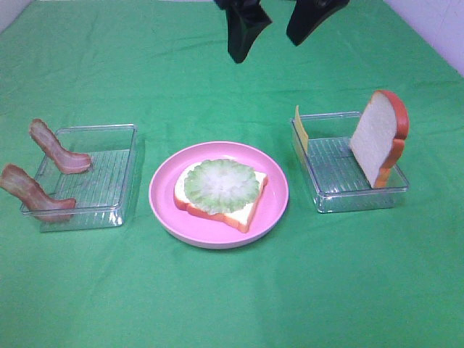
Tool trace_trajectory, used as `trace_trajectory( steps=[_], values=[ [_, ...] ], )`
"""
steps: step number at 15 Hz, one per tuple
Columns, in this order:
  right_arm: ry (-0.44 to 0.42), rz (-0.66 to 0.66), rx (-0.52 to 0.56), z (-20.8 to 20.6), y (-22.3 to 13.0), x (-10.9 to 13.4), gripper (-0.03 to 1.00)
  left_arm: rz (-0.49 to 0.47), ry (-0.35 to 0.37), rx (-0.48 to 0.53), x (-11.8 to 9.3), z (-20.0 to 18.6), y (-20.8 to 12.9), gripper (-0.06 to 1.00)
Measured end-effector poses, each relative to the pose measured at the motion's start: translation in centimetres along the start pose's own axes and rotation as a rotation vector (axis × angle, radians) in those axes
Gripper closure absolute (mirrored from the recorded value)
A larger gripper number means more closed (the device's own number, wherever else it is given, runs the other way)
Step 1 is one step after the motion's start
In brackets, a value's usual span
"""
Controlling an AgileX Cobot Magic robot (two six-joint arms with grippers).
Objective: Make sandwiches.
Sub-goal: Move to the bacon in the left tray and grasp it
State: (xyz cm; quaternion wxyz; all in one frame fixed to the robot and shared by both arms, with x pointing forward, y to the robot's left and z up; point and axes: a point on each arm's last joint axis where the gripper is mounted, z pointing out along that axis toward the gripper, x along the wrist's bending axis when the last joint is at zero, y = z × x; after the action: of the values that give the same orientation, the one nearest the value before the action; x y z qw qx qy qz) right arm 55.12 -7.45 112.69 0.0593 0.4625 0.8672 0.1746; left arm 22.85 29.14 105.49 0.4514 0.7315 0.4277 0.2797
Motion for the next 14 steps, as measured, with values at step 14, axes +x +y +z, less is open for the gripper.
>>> trace_trajectory(
  steps=[14],
  values=[
    [-0.014, 0.007, 0.229, -1.3, -22.4, -0.6, 0.20, 0.000, 0.000, 0.000, 0.0, 0.0, 0.0, 0.16]
  ],
)
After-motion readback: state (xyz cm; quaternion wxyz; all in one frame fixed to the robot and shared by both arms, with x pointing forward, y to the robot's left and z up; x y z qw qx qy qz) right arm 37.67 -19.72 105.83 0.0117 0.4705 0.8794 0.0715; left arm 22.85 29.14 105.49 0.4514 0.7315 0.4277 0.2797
